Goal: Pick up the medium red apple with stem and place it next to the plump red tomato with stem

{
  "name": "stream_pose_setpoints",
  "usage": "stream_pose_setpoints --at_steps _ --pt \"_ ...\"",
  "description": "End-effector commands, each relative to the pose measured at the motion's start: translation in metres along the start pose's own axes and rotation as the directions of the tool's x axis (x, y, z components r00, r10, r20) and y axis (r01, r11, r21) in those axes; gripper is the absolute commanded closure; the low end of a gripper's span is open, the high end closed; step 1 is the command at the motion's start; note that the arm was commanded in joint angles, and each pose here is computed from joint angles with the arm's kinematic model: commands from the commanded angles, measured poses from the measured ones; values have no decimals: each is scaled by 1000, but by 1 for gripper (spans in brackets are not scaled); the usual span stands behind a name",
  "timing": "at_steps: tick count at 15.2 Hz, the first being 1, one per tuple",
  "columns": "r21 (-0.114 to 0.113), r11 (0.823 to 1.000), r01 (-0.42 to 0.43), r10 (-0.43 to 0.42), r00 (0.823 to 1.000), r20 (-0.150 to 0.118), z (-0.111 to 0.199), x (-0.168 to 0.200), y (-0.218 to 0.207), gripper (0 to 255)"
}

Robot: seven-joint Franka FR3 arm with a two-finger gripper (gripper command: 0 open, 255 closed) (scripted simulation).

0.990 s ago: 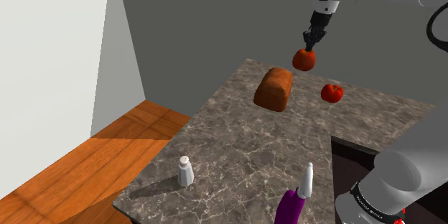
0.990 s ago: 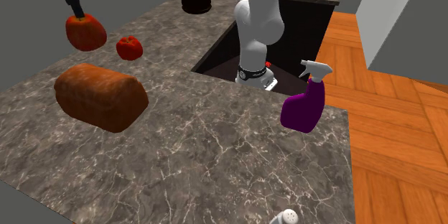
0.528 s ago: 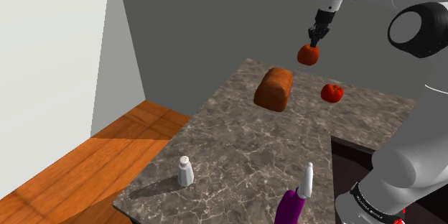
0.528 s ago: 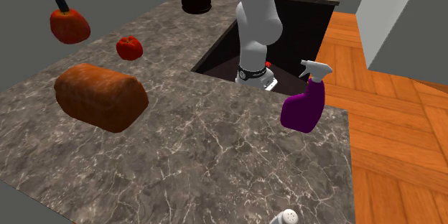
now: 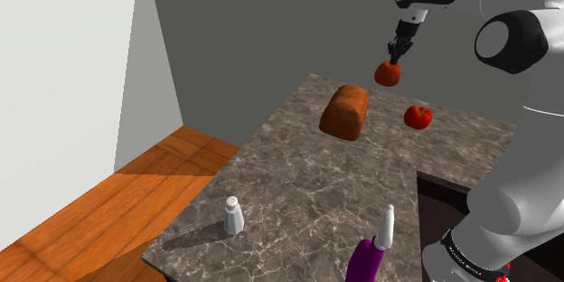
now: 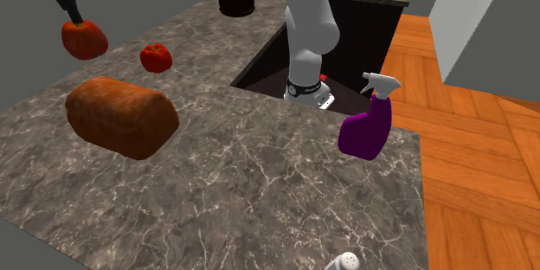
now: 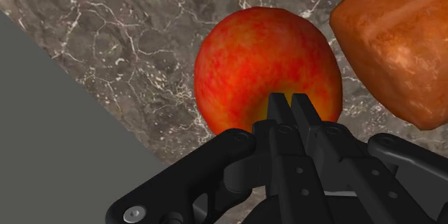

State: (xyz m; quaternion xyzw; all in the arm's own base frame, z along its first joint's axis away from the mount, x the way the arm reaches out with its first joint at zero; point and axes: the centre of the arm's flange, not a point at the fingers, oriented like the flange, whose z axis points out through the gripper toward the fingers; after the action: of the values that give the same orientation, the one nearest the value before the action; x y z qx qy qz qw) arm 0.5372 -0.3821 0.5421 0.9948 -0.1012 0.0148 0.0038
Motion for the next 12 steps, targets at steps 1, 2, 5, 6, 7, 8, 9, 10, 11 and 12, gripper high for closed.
stream_pose_setpoints --at_steps 1,2,5,6,7,8,9,10,11,12 --pt "0 1000 0 0 1000 -1 10 0 0 255" --pt "0 1000 0 0 1000 -1 15 0 0 255" --pt "0 1000 0 0 1000 -1 31 -1 0 255" --pt "0 1000 0 0 1000 -1 36 -1 -1 255" --pt "0 1000 0 0 1000 -1 42 -1 -1 255" --pt "0 1000 0 0 1000 -1 47 -1 -1 255" --pt "0 1000 0 0 1000 -1 52 -1 -1 255" --pt "0 1000 0 0 1000 -1 58 -2 -1 255" --pt "0 1000 0 0 1000 -1 63 -2 -1 255" --pt "0 1000 0 0 1000 -1 68 -2 -1 255"
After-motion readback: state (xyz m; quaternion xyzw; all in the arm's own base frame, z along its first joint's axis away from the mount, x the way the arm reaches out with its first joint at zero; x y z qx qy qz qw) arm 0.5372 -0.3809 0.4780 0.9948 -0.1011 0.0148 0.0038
